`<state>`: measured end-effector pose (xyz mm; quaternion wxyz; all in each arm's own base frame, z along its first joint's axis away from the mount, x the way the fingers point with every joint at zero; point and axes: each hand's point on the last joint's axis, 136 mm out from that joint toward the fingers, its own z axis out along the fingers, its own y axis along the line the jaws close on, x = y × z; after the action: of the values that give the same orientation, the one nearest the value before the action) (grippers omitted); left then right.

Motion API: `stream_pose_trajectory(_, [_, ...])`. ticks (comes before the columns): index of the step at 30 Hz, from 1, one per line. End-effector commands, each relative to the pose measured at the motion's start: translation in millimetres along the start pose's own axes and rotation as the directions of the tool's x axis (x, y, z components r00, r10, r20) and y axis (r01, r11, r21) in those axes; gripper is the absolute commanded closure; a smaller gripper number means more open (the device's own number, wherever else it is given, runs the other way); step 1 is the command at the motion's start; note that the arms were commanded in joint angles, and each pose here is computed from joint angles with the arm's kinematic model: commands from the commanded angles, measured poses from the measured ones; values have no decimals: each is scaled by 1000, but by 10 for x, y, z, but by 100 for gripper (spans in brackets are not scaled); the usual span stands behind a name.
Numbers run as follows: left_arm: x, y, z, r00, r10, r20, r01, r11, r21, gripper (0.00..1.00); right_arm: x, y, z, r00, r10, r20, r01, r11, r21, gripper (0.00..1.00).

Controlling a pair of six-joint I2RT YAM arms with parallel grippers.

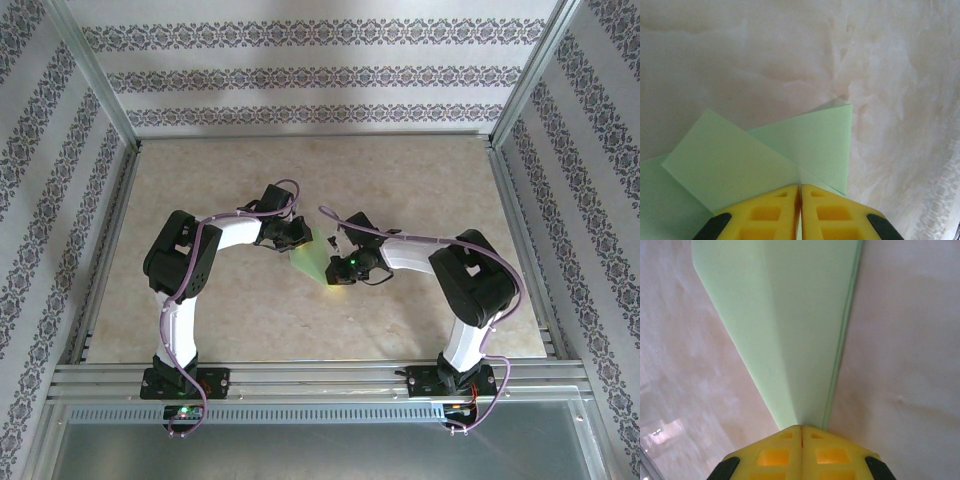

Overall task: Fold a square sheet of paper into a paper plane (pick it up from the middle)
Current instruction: Fourth fold the wing at the center of the table.

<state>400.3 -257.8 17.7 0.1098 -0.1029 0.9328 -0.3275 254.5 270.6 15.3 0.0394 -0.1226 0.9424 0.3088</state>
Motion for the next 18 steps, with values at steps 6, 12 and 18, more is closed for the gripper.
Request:
stream_pose_trajectory(6, [280,654,172,994,-88,-66,71,973,-218,89,581,-111,-31,989,42,-144,-37,999,39,96])
stream_pose_trajectory(12, [228,504,128,995,-73,-62,61,983,-176,88,404,28,-197,998,-23,-62,24,999,28,96])
stream_pose_trajectory(18, [-25,-163,-207,1000,-23,-6,23,1000,-1,84,-88,257,-535,981,-69,183,70,998,-1,85])
